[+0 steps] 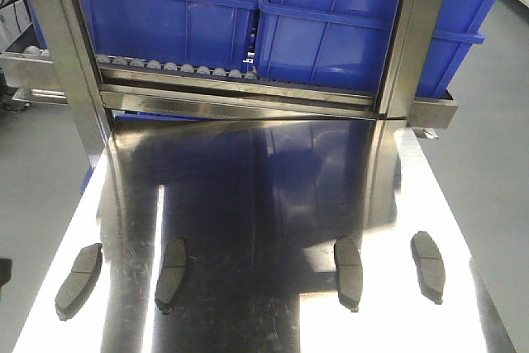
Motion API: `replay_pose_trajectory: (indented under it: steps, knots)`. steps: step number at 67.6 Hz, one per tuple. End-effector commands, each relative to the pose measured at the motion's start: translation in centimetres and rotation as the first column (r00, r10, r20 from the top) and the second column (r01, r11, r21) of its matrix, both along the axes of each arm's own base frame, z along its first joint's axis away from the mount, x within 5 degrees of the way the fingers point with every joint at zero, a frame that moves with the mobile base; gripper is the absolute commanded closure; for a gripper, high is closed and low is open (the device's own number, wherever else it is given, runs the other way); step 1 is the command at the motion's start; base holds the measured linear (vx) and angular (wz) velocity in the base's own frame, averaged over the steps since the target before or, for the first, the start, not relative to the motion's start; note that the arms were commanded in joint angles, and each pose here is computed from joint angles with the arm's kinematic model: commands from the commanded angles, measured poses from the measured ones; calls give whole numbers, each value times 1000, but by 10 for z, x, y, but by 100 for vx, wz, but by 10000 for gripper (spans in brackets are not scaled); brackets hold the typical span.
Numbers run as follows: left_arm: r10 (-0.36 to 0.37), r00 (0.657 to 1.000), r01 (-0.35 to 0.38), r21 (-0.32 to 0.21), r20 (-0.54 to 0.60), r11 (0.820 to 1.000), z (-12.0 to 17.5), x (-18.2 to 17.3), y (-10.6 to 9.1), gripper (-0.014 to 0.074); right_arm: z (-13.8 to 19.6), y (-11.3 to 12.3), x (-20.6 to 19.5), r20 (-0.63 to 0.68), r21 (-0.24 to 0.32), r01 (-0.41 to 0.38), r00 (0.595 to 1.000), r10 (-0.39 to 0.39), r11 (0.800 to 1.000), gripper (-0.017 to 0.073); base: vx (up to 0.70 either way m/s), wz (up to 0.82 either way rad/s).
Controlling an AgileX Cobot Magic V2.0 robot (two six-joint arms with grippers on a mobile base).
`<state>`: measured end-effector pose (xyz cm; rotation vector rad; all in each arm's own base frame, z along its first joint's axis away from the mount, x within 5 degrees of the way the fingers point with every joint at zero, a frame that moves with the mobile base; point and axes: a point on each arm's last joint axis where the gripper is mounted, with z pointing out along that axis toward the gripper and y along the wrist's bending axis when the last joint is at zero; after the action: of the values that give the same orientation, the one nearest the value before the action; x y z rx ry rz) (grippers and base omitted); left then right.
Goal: Move and align brake pads A on conveyor
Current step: 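Close the left gripper on the brake pad and lift it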
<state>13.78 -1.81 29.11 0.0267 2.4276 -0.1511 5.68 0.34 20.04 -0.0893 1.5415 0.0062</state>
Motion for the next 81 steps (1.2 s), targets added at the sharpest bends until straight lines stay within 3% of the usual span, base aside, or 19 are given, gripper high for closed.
replay_pose_trajectory:
  steps: [1, 17, 31, 57, 69, 81]
  knots:
    - [-9, 1000, 9, -1, 13, 1000, 12, 25, -3, 91, 3, 0, -1, 73, -6, -1, 997, 1, 1000, 571, 0, 0]
    - [-78, 983, 78, -6, -169, 997, -9, 80, -14, 91, 3, 0, -1, 73, -6, -1, 997, 1, 1000, 571, 0, 0]
    - [-83, 953, 86, -1, -292, 996, -35, 113, -18, 91, 3, 0, -1, 73, -6, -1, 997, 1, 1000, 571, 0, 0]
    - [-99, 918, 111, 10, -385, 994, -62, 150, -21, 91, 3, 0, -1, 73, -6, 0, 997, 0, 1000, 571, 0, 0]
    - [-137, 894, 159, 15, -427, 987, -70, 158, -31, 91, 3, 0, -1, 73, -6, 0, 997, 0, 1000, 571, 0, 0]
    - [-116, 871, 134, 4, -477, 991, -84, 163, -32, 91, 3, 0, -1, 73, -6, 0, 997, 0, 1000, 571, 0, 0]
